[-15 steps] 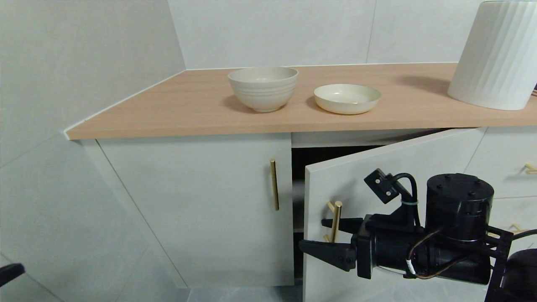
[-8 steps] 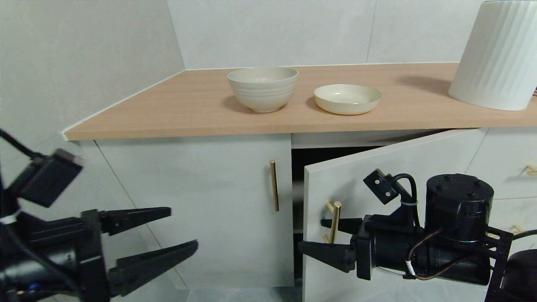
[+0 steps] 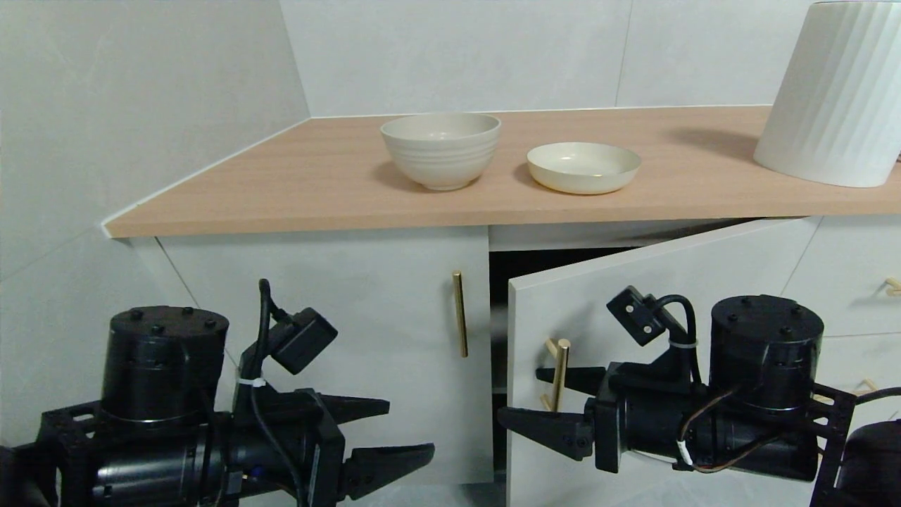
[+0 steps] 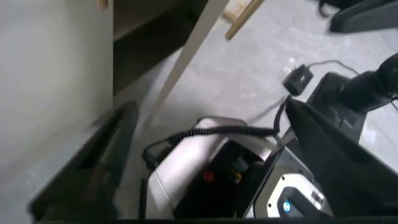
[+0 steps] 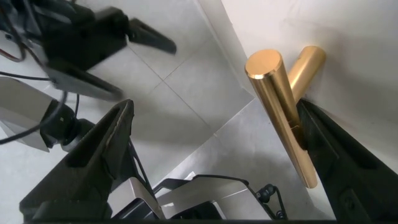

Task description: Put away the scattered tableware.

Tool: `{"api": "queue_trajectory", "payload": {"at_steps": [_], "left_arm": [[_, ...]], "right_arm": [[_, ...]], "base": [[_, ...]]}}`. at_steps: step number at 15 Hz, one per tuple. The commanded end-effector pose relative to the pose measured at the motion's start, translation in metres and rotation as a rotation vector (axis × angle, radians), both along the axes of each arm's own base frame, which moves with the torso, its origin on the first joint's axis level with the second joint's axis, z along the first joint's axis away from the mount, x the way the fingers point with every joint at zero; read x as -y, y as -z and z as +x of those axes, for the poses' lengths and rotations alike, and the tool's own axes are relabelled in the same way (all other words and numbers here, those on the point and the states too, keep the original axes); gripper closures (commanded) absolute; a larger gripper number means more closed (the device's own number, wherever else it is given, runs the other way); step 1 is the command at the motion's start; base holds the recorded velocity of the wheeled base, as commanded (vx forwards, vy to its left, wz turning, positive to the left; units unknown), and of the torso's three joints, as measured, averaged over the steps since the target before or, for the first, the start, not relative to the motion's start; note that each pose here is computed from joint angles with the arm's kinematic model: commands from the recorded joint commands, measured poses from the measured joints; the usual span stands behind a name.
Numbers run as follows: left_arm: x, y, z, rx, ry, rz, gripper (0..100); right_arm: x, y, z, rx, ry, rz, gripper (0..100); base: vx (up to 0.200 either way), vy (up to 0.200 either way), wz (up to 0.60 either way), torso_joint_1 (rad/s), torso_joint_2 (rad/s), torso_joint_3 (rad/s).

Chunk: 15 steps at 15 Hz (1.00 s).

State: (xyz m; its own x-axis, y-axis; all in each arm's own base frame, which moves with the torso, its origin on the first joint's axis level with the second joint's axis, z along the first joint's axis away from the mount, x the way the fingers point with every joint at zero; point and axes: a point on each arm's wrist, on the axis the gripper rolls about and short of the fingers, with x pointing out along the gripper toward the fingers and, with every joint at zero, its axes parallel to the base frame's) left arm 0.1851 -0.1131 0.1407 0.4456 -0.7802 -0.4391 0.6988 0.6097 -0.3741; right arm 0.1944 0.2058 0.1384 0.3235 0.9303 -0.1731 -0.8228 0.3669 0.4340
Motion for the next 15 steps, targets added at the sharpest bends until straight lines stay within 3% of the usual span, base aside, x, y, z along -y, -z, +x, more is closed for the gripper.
{"api": "queue_trajectory", "payload": {"at_steps": [1, 5, 8, 9, 11, 12, 15], "left_arm": [[0.003, 0.005, 0.002, -0.020, 0.002, 0.009, 100], [0.007, -0.004, 0.005, -0.015, -0.004, -0.027, 100], [0.025, -0.015, 0.032, 0.034, -0.017, -0.119, 100], [0.034, -0.012, 0.045, 0.060, -0.012, -0.135, 100], [0.047, 0.003, 0.060, 0.094, -0.010, -0.145, 100], [0.052, 0.012, 0.062, 0.082, -0.007, -0.134, 100], [0.068, 0.028, 0.080, 0.096, 0.012, -0.137, 100]], "right_arm": [[-0.001, 0.003, 0.001, -0.013, 0.002, -0.012, 0], [0.000, 0.004, 0.000, -0.016, 0.002, -0.015, 0], [0.000, 0.003, 0.000, -0.013, 0.002, -0.010, 0], [-0.002, 0.003, -0.001, -0.014, -0.007, -0.011, 0], [-0.003, 0.004, -0.002, -0.015, -0.012, -0.012, 0], [-0.003, 0.003, -0.003, -0.013, -0.012, -0.012, 0], [-0.004, 0.002, -0.006, -0.009, -0.023, -0.010, 0]], "base": [[0.000, 0.000, 0.00, 0.000, 0.00, 0.000], [0.000, 0.000, 0.00, 0.000, 0.00, 0.000], [0.000, 0.000, 0.00, 0.000, 0.00, 0.000], [0.000, 0.000, 0.00, 0.000, 0.00, 0.000], [0.000, 0.000, 0.00, 0.000, 0.00, 0.000], [0.000, 0.000, 0.00, 0.000, 0.00, 0.000], [0.000, 0.000, 0.00, 0.000, 0.00, 0.000]]}}
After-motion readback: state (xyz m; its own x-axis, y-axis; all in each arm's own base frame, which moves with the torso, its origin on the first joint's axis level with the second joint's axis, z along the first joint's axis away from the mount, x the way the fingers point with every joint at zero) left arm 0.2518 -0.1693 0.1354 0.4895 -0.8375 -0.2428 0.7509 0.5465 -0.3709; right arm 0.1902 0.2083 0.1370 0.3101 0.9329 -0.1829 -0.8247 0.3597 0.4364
